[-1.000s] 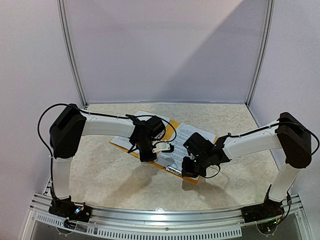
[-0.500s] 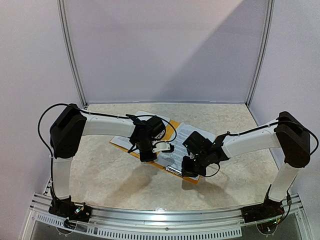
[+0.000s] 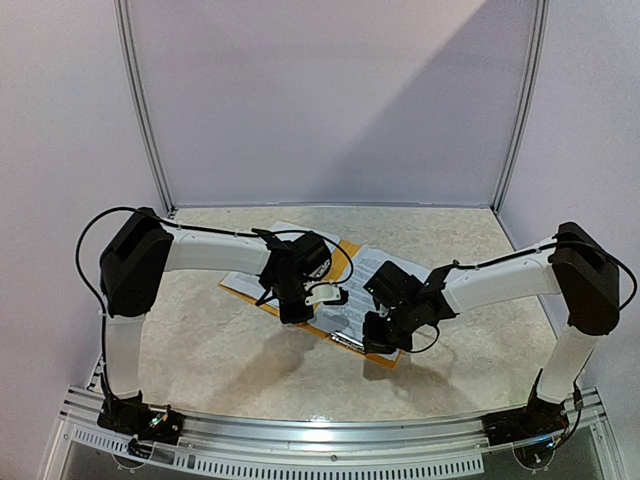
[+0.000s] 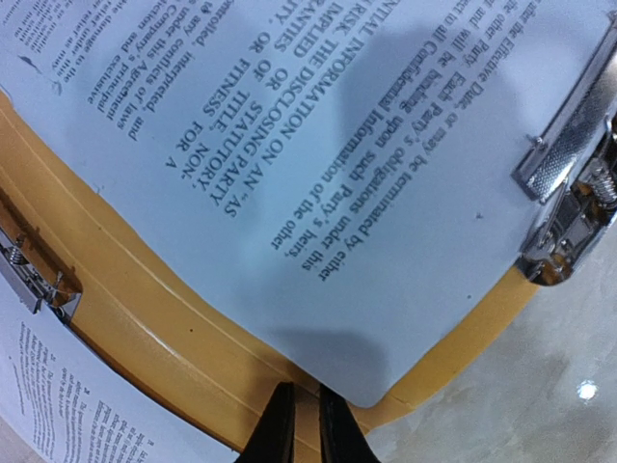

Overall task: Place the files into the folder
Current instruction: Clamp the file in the folder with some files, then close the folder with files at the center of the board.

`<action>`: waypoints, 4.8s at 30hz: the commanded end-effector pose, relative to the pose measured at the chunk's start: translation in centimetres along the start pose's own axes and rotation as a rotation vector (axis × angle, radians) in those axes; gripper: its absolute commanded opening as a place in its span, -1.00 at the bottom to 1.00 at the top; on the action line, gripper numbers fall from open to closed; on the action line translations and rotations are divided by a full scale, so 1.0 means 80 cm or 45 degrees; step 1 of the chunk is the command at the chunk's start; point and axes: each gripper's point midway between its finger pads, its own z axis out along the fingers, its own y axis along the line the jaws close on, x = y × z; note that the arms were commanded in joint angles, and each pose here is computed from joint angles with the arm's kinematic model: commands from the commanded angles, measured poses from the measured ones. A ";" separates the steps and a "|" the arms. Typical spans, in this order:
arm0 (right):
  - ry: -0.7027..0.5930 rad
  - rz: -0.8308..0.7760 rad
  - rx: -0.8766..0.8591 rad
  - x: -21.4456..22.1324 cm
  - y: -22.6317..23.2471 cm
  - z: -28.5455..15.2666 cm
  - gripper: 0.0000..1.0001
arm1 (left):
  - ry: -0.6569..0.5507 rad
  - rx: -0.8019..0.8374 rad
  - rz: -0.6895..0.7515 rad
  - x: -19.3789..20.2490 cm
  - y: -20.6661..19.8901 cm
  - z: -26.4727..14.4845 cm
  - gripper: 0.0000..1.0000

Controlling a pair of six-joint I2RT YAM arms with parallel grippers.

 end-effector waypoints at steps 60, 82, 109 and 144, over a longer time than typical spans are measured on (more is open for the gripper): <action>-0.109 -0.057 0.117 -0.037 -0.005 -0.067 -0.65 | 0.163 0.222 0.060 0.039 -0.055 0.032 -0.73; -0.355 0.285 -0.070 -0.142 -0.138 -0.117 0.26 | -0.298 0.503 -1.261 0.177 0.189 -0.118 0.99; -0.242 0.570 -0.421 -0.134 -0.136 -0.011 0.34 | -0.375 1.119 -1.543 0.149 0.166 -0.019 0.96; -0.330 0.504 -0.362 -0.127 -0.127 -0.048 0.31 | -0.452 0.829 -0.370 -0.081 0.009 -0.201 0.95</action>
